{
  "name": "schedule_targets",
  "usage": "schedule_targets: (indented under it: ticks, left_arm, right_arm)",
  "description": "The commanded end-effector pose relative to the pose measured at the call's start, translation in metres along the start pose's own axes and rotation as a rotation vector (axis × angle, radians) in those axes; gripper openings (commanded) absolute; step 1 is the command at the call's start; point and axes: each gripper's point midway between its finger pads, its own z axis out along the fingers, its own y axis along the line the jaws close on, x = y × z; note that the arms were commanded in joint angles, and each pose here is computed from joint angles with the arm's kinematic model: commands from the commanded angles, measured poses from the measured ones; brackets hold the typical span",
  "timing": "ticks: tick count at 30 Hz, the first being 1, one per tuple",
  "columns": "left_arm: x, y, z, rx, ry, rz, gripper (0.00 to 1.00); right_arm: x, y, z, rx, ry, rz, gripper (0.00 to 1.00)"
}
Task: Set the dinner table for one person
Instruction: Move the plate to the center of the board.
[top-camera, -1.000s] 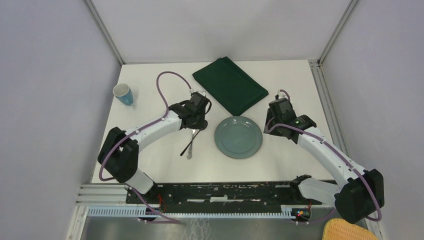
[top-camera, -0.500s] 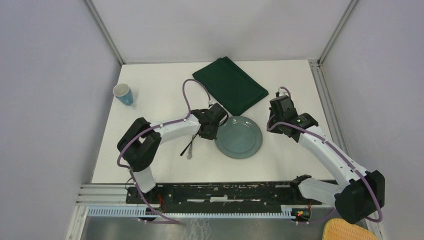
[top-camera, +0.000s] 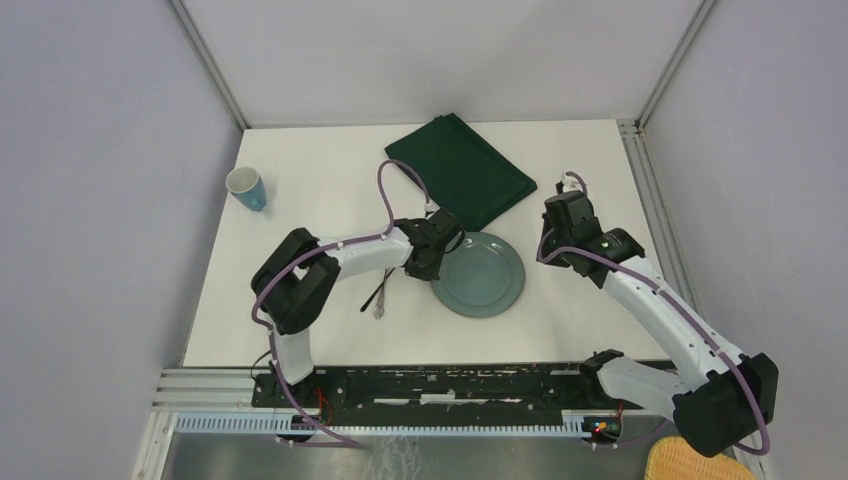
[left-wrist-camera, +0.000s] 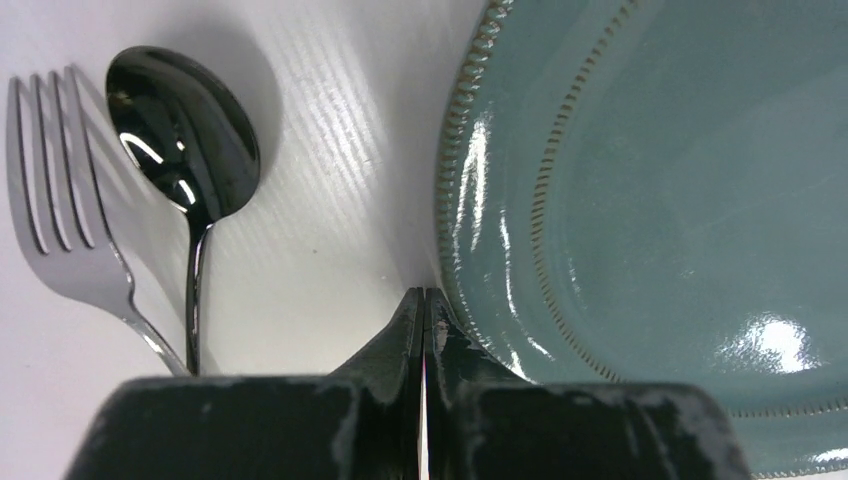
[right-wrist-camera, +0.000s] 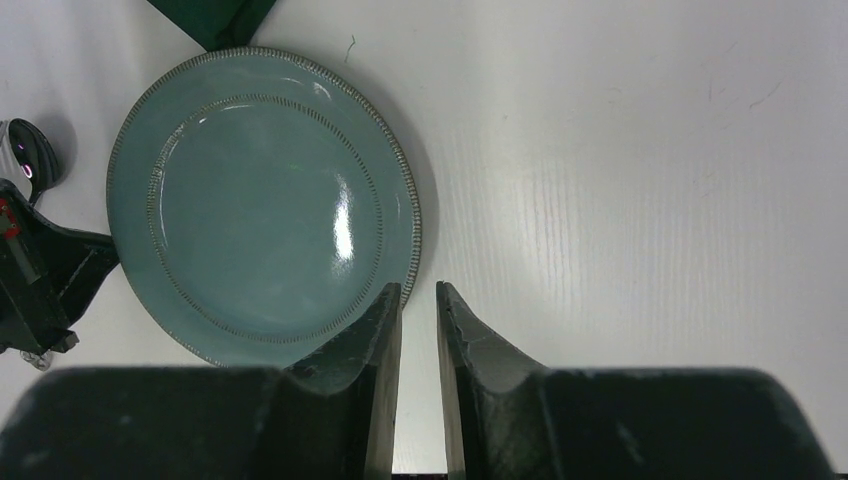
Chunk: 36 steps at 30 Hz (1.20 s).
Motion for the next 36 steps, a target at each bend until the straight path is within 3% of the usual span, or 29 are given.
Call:
schedule_targets:
  ticks: [1,36]
  left_arm:
    - [-0.024,-0.028,-0.003,0.067,-0.053,-0.014,0.02]
    - [-0.045,-0.154,0.018,0.248,-0.041,0.144,0.02]
  right_arm:
    - [-0.02,0.004,-0.015,-0.014,-0.07,-0.006,0.25]
    - [-0.03,-0.018,-0.033,0.066,-0.147,0.037,0.25]
